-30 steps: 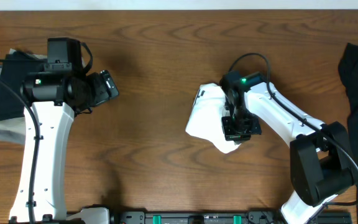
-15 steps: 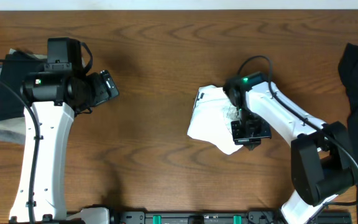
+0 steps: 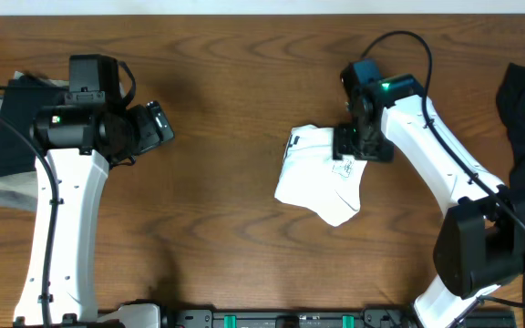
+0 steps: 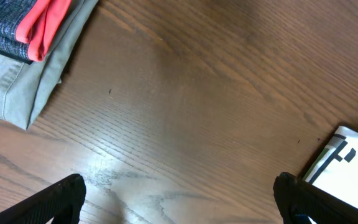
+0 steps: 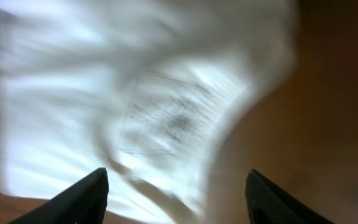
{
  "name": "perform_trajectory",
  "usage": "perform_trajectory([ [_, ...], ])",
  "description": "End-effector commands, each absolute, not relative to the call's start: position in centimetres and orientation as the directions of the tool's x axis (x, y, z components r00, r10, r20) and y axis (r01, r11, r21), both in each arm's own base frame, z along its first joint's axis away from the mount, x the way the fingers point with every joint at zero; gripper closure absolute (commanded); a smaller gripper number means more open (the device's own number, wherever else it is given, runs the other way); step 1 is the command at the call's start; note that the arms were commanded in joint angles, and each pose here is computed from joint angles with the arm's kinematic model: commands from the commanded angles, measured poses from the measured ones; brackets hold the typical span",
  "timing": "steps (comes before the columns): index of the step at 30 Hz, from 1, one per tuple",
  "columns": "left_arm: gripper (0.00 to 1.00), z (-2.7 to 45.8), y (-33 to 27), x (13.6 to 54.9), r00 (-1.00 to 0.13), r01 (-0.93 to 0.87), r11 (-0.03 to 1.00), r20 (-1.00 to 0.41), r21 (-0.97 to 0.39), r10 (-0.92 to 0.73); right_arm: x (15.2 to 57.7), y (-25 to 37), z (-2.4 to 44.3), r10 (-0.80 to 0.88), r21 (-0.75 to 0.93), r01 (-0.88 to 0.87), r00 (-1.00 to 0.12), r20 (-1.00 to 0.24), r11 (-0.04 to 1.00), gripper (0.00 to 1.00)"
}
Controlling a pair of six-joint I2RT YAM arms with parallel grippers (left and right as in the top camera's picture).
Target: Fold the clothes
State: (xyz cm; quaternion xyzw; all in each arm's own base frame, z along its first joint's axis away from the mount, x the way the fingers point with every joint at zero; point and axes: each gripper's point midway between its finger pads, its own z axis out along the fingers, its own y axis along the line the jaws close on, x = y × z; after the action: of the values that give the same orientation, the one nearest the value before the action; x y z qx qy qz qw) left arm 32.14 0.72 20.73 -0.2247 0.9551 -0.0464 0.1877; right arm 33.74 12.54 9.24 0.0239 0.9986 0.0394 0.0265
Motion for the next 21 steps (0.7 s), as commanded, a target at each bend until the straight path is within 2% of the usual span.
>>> perform_trajectory([
  [1,0.02,20.1,1.0,31.9,-0.832,-0.423,0.893,-0.324,-0.155,-0.451,34.2,15.6,10.3,-0.03,0.245,-0.048,-0.996,-0.079,0.968,0.31],
  [8,0.02,20.1,1.0,31.8,-0.834,-0.424,0.893,-0.319,-0.152,-0.451,35.3,15.8,9.4,0.021,0.248,-0.003,-0.996,-0.092,0.969,0.33],
  [12,0.02,20.0,1.0,31.7,-0.834,-0.425,0.893,-0.317,-0.152,-0.451,35.2,15.1,9.1,0.071,0.214,0.052,-0.994,-0.079,0.975,0.41],
  [17,0.02,20.0,1.0,31.6,-0.836,-0.425,0.893,-0.312,-0.149,-0.451,34.3,15.4,8.4,0.115,0.228,0.104,-0.993,-0.036,0.968,0.59],
  [21,0.02,20.0,1.0,31.6,-0.836,-0.426,0.892,-0.313,-0.15,-0.451,33.4,15.8,7.3,0.128,0.233,0.123,-0.992,-0.005,0.965,0.6],
])
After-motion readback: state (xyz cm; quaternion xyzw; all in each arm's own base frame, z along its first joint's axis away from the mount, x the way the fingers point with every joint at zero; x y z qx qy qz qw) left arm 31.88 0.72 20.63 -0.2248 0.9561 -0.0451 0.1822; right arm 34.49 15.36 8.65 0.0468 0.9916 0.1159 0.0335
